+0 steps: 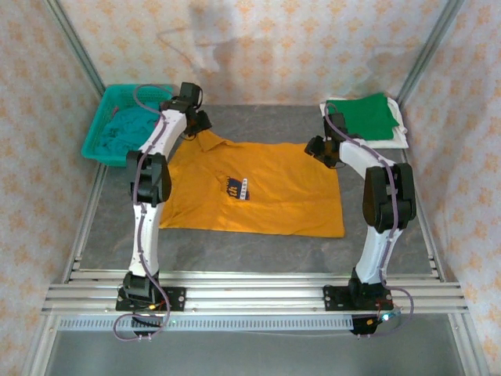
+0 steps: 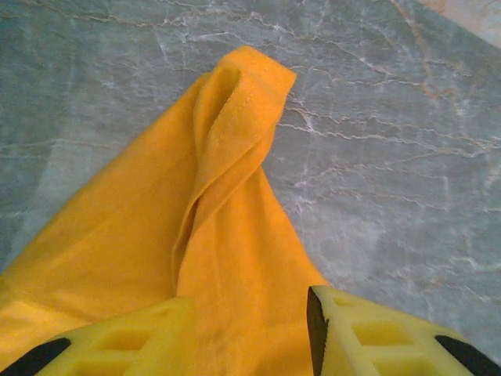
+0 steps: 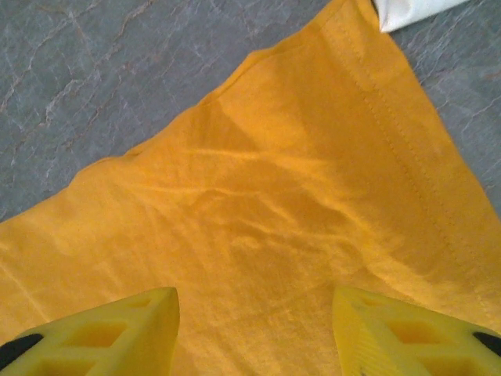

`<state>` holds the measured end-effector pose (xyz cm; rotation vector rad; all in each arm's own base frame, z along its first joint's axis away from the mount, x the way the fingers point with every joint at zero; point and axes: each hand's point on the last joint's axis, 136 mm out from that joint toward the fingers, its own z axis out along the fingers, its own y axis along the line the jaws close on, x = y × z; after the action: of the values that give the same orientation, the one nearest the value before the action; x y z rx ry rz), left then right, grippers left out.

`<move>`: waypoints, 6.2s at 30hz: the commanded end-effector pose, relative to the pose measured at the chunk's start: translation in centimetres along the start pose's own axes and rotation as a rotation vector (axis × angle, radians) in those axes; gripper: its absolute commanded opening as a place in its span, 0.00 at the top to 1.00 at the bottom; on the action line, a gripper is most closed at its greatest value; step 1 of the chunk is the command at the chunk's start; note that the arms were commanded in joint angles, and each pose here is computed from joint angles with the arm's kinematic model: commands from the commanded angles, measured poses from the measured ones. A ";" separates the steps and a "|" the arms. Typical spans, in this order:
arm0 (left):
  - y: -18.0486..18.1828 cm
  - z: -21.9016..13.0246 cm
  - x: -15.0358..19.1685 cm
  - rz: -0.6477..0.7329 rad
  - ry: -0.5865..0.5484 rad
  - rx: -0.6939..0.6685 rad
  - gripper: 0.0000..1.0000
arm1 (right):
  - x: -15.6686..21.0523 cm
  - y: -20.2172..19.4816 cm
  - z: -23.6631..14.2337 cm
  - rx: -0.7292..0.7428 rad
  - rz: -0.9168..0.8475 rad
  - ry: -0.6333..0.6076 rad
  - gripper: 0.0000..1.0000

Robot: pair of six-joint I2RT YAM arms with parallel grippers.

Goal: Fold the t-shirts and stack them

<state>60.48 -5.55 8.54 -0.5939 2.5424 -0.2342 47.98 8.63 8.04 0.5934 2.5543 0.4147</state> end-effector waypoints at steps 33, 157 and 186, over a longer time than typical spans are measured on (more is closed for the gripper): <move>-0.8 -4.6 -0.8 0.023 -0.069 -0.035 1.00 | -0.2 1.0 -1.0 -0.044 0.008 -0.008 0.45; 6.8 -13.5 14.4 0.064 0.186 -0.138 0.92 | -3.3 -5.9 -3.9 0.262 -0.046 -0.291 0.97; 10.9 -7.8 13.3 -0.038 0.176 -0.132 0.63 | 0.9 -2.9 -6.3 0.216 -0.154 -0.241 0.57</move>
<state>40.95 -3.12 6.23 -0.6839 2.7713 -0.1705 42.33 5.38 9.99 0.4971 2.4558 -0.0115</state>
